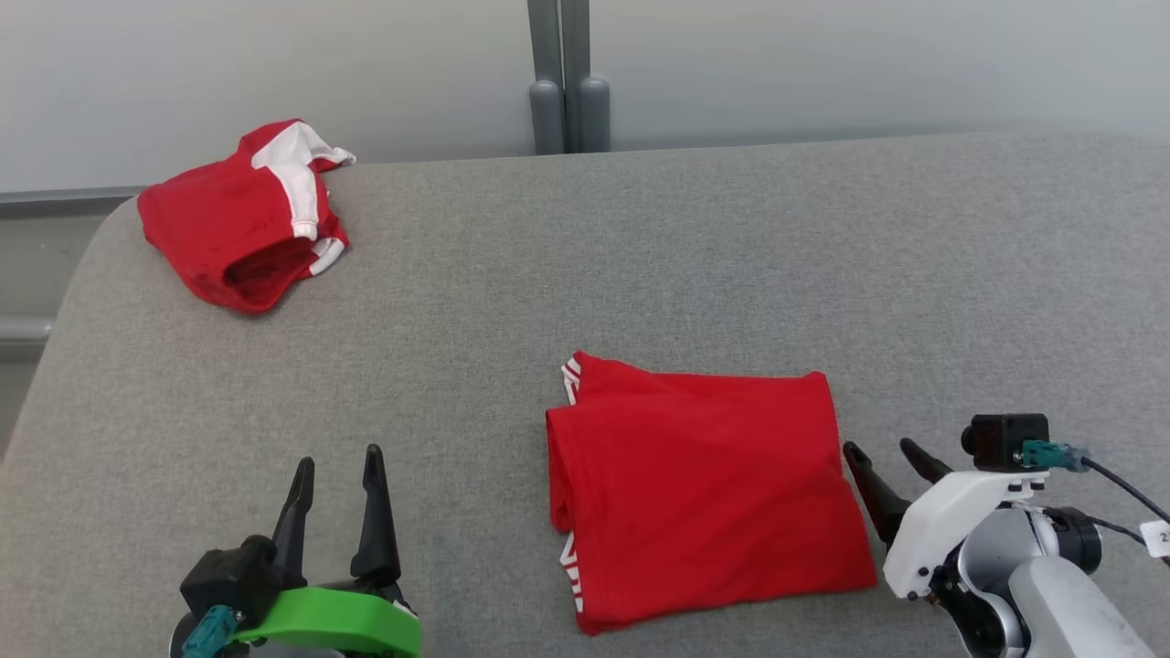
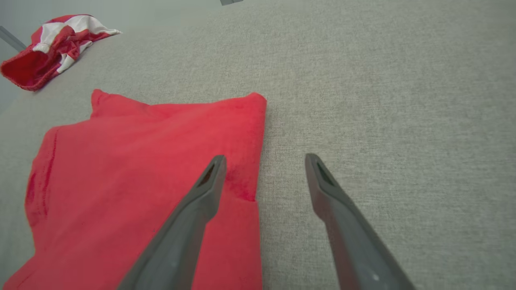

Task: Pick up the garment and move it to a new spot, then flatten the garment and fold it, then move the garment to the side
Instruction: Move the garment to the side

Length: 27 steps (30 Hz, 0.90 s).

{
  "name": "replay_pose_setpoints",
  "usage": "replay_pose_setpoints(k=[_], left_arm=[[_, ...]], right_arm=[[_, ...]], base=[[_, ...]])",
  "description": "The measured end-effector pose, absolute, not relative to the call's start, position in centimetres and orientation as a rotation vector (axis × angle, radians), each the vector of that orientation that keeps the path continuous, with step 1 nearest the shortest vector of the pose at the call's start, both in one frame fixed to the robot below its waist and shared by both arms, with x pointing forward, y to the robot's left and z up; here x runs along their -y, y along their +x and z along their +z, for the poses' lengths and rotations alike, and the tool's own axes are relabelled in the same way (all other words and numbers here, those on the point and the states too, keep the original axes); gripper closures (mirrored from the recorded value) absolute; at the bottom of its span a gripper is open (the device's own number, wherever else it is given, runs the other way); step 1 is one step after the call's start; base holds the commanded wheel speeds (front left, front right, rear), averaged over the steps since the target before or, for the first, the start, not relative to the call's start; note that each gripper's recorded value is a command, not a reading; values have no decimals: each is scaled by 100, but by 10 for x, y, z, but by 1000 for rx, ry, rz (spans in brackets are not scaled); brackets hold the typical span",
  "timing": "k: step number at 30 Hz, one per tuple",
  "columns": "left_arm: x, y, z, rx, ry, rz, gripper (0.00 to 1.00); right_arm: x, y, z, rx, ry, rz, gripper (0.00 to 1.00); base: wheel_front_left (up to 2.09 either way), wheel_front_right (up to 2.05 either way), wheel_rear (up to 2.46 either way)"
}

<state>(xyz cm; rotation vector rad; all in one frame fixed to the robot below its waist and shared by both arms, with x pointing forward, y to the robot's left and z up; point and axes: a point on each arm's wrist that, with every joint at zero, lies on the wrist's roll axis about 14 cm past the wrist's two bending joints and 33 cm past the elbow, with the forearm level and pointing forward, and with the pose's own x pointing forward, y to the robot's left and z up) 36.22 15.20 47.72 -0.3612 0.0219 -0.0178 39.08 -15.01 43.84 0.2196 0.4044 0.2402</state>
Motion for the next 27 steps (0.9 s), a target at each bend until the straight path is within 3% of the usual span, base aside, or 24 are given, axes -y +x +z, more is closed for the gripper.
replay_pose_setpoints(k=[12,14,17,18,20,27], left_arm=[[-169,367,467,-44,-352,36,0],[-170,368,465,-47,-352,39,0],[-170,370,465,-49,-352,39,0],[-170,370,465,-49,-353,38,0],[-169,371,464,-53,-355,38,0],[-164,377,462,-58,-353,23,0]], right_arm=[[123,399,393,-605,224,329,0],[120,403,391,-615,221,336,45],[118,407,388,-626,219,340,67],[117,409,387,-627,219,343,69],[116,411,387,-626,217,347,99],[132,434,404,-514,196,310,100]], base=[[0,0,0],[0,0,0],[0,0,0],[0,0,0],[0,0,0],[0,0,0]])
